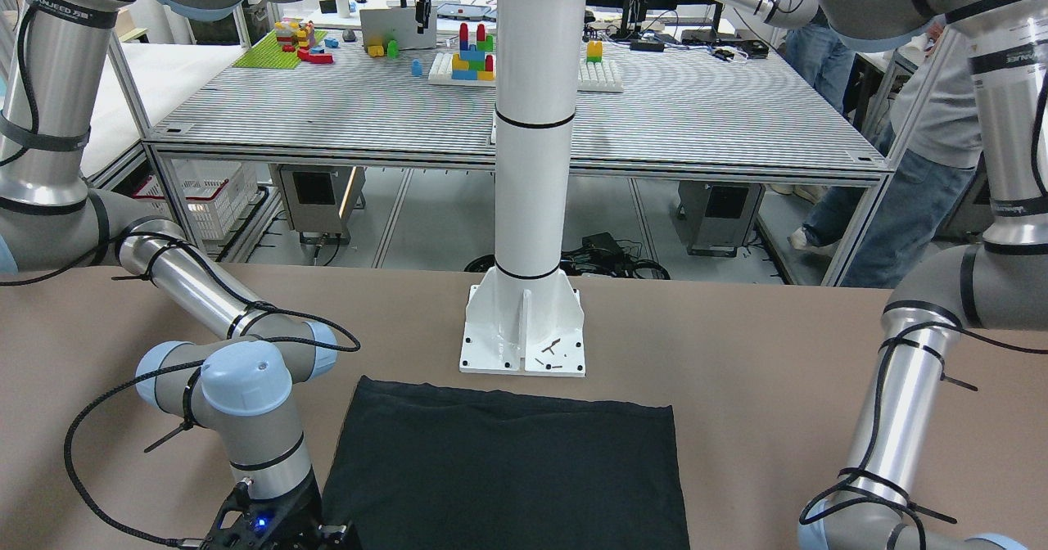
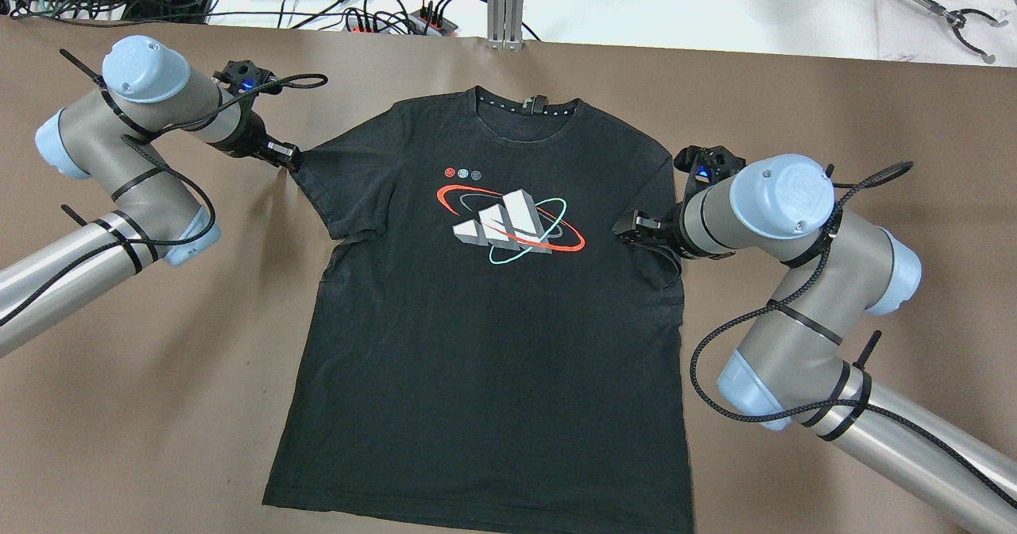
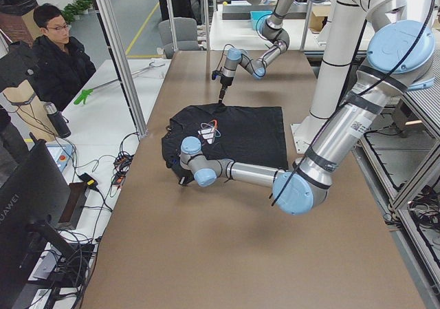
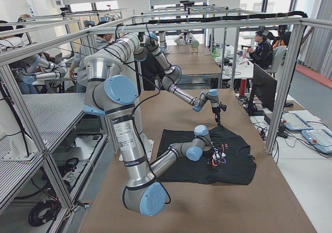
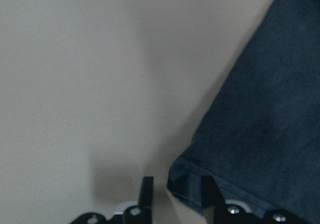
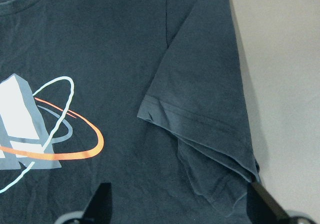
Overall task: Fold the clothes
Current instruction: 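Bring the left gripper to the opposite sleeve while the right gripper holds position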
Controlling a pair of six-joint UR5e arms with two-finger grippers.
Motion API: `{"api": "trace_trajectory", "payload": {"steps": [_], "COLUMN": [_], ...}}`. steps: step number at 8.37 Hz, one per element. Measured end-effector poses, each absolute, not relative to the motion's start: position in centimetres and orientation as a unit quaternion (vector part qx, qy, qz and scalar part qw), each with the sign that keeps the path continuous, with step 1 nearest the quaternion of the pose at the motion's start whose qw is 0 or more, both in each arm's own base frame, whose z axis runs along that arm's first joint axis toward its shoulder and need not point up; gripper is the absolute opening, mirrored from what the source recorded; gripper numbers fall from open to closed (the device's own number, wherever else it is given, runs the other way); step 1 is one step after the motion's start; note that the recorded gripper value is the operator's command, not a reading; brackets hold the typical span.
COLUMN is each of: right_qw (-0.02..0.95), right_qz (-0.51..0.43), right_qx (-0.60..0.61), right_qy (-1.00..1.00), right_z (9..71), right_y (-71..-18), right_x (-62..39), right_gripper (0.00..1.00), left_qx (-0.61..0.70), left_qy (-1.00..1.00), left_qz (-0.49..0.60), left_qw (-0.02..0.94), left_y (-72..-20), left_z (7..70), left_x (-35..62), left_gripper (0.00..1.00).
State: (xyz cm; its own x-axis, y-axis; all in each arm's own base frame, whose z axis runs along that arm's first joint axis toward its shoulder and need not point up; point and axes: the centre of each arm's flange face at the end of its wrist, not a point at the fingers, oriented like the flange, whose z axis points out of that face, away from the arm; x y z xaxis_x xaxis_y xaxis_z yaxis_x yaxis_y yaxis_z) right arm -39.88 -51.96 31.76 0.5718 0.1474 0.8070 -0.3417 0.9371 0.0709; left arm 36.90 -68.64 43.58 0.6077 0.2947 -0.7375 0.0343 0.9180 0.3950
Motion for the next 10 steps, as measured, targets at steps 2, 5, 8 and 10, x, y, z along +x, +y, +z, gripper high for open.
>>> {"api": "trace_trajectory", "payload": {"steps": [2, 5, 8, 10], "right_qw": [0.880, 0.883, 0.884, 0.885], "right_qz": [0.139, 0.141, 0.141, 0.141], "right_qx": [0.110, 0.107, 0.106, 0.105], "right_qy": [-0.441, -0.436, -0.434, -0.432], "right_z": [31.9, 32.7, 32.9, 33.1], "right_y": [-52.0, -51.9, -51.9, -52.0], "right_x": [-39.9, -39.9, -39.9, -40.0], "right_gripper": [0.95, 0.95, 0.95, 0.95], "left_qx": [0.190, 0.190, 0.205, 0.208], "left_qy": [0.434, 0.434, 0.452, 0.482], "left_qz": [0.073, 0.076, 0.063, 0.035], "left_qw": [0.877, 0.877, 0.866, 0.850], "left_y": [-69.1, -68.9, -69.2, -67.8], "left_z": [43.3, 42.9, 38.9, 34.9], "left_x": [37.2, 38.2, 37.0, 37.0], "left_gripper": [0.20, 0.00, 0.00, 0.00]}}
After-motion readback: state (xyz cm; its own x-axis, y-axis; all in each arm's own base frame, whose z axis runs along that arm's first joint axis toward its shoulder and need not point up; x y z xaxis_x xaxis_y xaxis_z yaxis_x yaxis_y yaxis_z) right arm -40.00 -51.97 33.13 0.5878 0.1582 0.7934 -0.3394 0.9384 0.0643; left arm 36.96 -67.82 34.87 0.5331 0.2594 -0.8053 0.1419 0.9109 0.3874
